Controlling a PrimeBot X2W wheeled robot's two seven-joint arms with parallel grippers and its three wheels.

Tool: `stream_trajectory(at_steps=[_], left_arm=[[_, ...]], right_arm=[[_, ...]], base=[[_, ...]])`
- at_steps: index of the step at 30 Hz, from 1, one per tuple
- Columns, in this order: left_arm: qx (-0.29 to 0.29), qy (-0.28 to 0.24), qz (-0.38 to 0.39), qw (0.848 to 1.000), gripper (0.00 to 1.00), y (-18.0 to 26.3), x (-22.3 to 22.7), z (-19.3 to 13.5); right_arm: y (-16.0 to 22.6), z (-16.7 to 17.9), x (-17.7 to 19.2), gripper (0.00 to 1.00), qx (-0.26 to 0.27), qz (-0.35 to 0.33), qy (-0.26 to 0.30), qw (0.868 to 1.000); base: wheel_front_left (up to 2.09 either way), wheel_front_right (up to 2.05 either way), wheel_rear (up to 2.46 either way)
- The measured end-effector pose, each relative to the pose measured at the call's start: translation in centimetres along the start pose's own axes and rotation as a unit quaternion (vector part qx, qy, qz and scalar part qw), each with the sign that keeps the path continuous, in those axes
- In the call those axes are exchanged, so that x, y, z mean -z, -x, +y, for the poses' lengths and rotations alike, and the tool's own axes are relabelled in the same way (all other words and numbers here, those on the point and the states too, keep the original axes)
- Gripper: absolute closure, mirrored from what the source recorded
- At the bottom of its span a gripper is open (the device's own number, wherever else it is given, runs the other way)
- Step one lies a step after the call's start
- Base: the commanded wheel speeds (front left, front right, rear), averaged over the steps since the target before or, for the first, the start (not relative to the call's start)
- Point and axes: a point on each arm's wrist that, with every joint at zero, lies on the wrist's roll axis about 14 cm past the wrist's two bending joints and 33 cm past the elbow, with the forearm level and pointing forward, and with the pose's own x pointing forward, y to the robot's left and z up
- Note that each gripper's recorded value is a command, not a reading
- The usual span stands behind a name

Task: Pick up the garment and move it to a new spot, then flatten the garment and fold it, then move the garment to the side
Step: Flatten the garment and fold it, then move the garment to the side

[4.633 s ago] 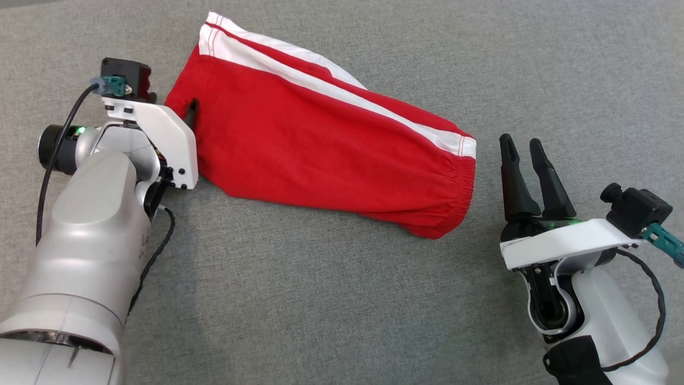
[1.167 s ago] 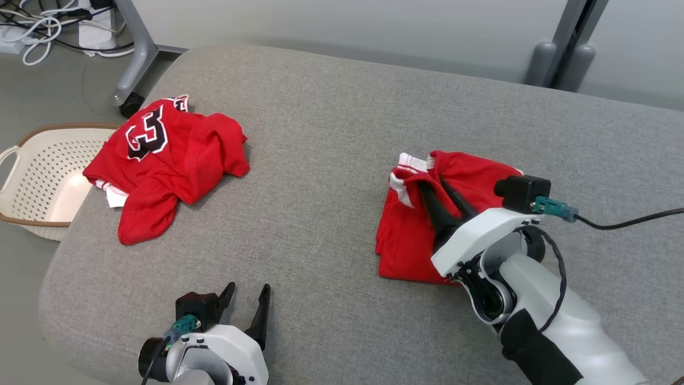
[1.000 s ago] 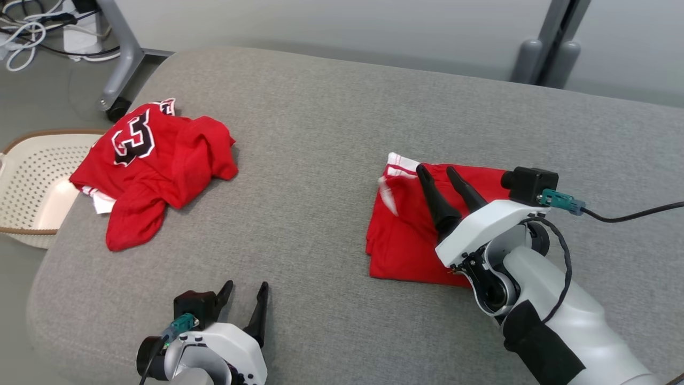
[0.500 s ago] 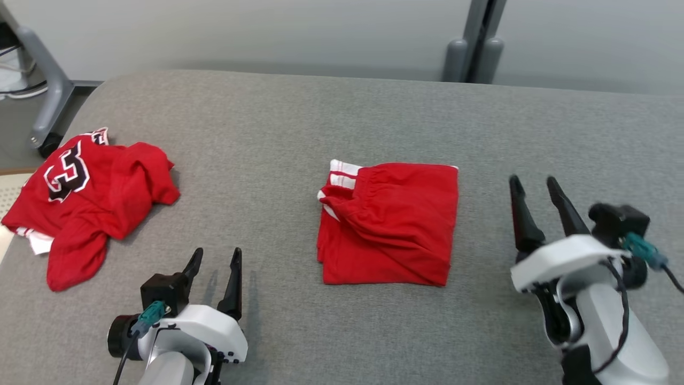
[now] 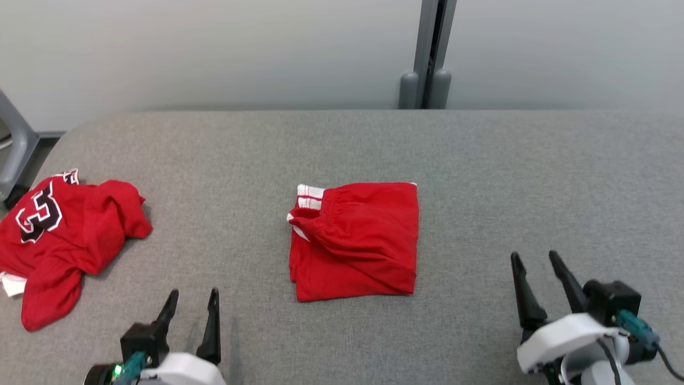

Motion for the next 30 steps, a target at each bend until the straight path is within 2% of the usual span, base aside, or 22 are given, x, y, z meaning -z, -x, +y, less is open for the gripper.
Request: stream_trajectory(at_steps=[6, 15, 20, 24, 30], left_arm=[[-0.008, 0.001, 0.002, 1.000, 0.00, 2.4, 0.7, 0.6], [-0.008, 0.004, 0.003, 1.000, 0.00, 2.6, 0.9, 0.6], [0.002, 0.012, 0.013, 1.000, 0.00, 2.0, 1.3, -0.1], [0.007, 0.012, 0.010, 1.000, 0.00, 1.3, 1.0, -0.3], [-0.012, 0.011, 0.010, 1.000, 0.00, 1.3, 0.8, 1.3]], right_arm=[[3.0, 0.2, 0.8, 0.00, 0.002, 0.008, -0.004, 1.000], [3.3, 0.9, 1.3, 0.00, -0.005, 0.014, -0.015, 1.000], [0.9, 3.4, 2.0, 0.00, -0.043, 0.029, -0.034, 0.998], [-2.0, 5.5, 2.2, 0.00, -0.079, 0.039, -0.025, 0.996], [-5.7, 8.1, 4.7, 0.00, -0.112, 0.089, -0.032, 0.989]], base=[[0.00, 0.00, 0.00], [0.00, 0.00, 0.00], [0.00, 0.00, 0.00], [0.00, 0.00, 0.00], [0.00, 0.00, 0.00]])
